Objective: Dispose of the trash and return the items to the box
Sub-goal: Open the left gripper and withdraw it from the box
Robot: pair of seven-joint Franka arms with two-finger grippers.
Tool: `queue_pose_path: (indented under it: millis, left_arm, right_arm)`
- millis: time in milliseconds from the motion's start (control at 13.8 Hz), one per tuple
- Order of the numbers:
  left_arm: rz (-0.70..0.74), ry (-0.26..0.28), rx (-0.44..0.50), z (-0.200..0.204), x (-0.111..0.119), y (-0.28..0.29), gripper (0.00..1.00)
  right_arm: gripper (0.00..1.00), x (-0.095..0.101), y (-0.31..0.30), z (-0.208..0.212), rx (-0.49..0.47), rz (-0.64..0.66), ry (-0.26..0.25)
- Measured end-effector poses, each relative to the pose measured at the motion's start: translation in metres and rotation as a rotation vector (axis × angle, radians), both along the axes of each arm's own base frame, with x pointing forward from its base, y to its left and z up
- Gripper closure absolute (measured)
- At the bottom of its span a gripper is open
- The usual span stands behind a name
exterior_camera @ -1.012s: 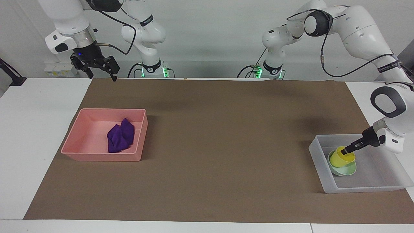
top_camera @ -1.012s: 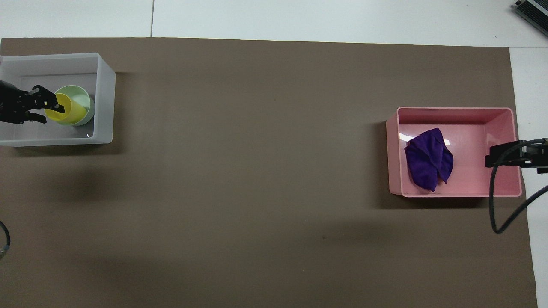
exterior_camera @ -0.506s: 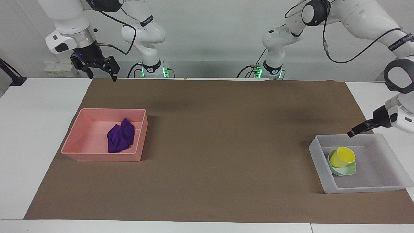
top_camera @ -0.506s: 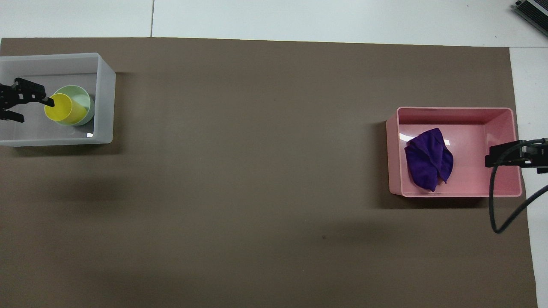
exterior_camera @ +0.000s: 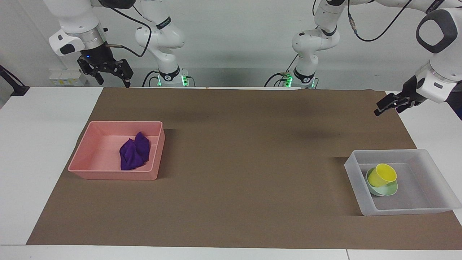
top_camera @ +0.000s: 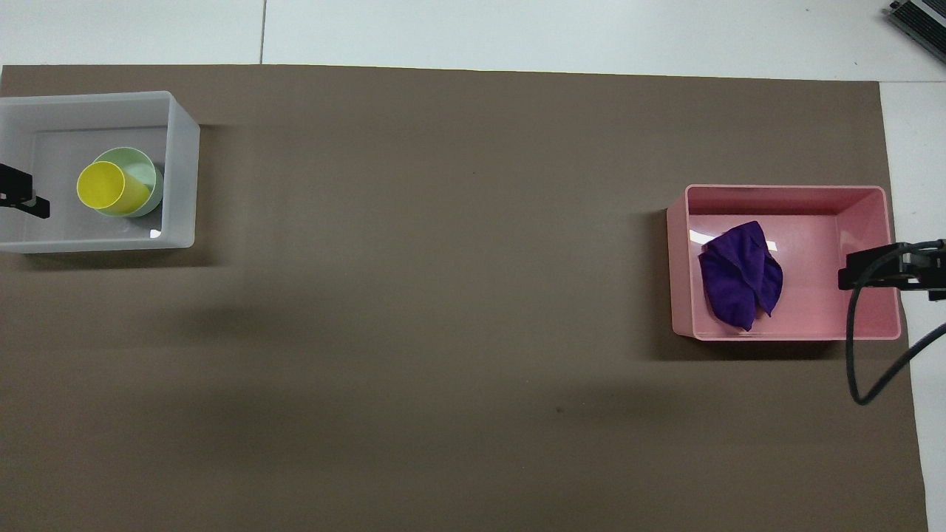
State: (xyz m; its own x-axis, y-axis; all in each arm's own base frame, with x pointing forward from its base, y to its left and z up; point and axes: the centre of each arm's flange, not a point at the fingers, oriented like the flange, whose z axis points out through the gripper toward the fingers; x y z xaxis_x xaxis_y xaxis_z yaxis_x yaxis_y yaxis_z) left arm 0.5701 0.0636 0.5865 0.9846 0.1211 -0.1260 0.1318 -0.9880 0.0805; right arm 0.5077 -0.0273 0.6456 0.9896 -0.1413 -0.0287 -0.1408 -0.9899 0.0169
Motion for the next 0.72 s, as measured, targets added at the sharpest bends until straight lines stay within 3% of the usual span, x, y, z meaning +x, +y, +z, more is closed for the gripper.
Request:
queue_pose_path:
  millis: [289,723]
  left_arm:
    - [-0.033,0.018,0.043,-0.004,-0.024,-0.017,0.00]
    - [-0.075,0.014,0.098,-0.011,-0.026,-0.038,0.00]
  right_arm:
    - [0.00,0.000,0.000,0.001,0.000,0.000,-0.001]
    - [0.00,0.002,-0.002,-0.003,0.000,-0.003,-0.012]
